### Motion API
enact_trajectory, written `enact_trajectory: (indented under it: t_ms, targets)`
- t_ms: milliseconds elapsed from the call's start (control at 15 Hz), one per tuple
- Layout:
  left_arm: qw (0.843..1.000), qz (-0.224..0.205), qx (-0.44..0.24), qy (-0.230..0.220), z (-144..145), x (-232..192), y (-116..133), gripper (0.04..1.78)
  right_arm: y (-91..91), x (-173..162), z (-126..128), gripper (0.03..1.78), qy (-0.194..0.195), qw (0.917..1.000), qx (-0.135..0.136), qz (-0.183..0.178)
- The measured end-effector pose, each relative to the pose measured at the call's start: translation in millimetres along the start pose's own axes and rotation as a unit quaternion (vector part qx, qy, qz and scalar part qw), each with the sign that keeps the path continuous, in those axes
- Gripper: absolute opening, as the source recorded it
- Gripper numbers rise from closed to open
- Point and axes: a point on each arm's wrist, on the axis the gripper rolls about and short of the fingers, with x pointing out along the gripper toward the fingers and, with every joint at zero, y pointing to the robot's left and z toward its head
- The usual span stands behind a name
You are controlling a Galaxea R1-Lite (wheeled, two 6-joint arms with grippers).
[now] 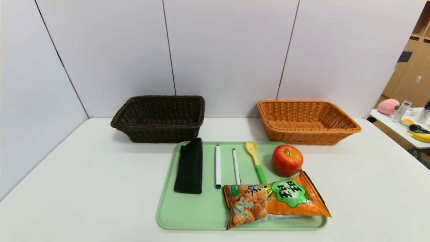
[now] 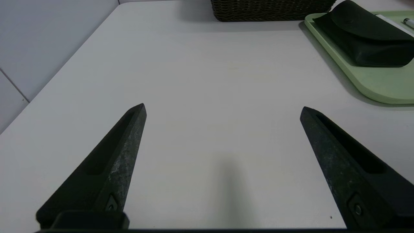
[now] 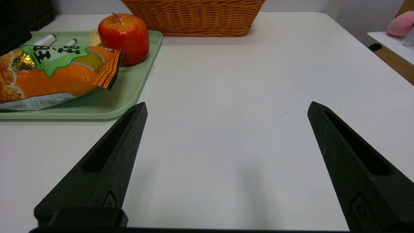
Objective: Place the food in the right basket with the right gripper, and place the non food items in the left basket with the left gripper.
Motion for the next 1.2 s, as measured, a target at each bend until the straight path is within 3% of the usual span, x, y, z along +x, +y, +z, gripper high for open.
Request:
enact_trajectory:
  t_ms: [133,267,467,600,867,1200]
  targets:
    - [1.0,-0.001,0.009,0.0,0.0,0.0,-0.1,1.69,0.0,0.0,0.1,1.71,0.0,1.0,-0.001,0.001]
    - [0.999,-0.008,0.027,-0.021,6.9,-1.3,-0.3,1.69,0.4,0.0,0.7,1.71,-0.004,0.9996,-0.028,0.008]
    - [0.997,-0.043,0.029,-0.058,36.3,-12.3,-1.9,1.69,1.7,-2.5,12.6,1.71,-0.041,0.9981,-0.03,0.036]
    - [0.996,-0.052,0.027,-0.07,61.5,-19.9,-2.1,1.69,4.2,-12.1,36.8,1.71,-0.076,0.9926,-0.029,0.091]
    - [0.994,-0.066,0.022,-0.09,130.4,-7.4,-1.8,1.69,5.3,-13.6,99.5,1.71,-0.087,0.9856,-0.008,0.145]
    - [0.992,-0.073,0.022,-0.097,207.5,64.4,-3.0,1.69,10.2,51.6,191.3,1.71,-0.076,0.9763,0.006,0.202]
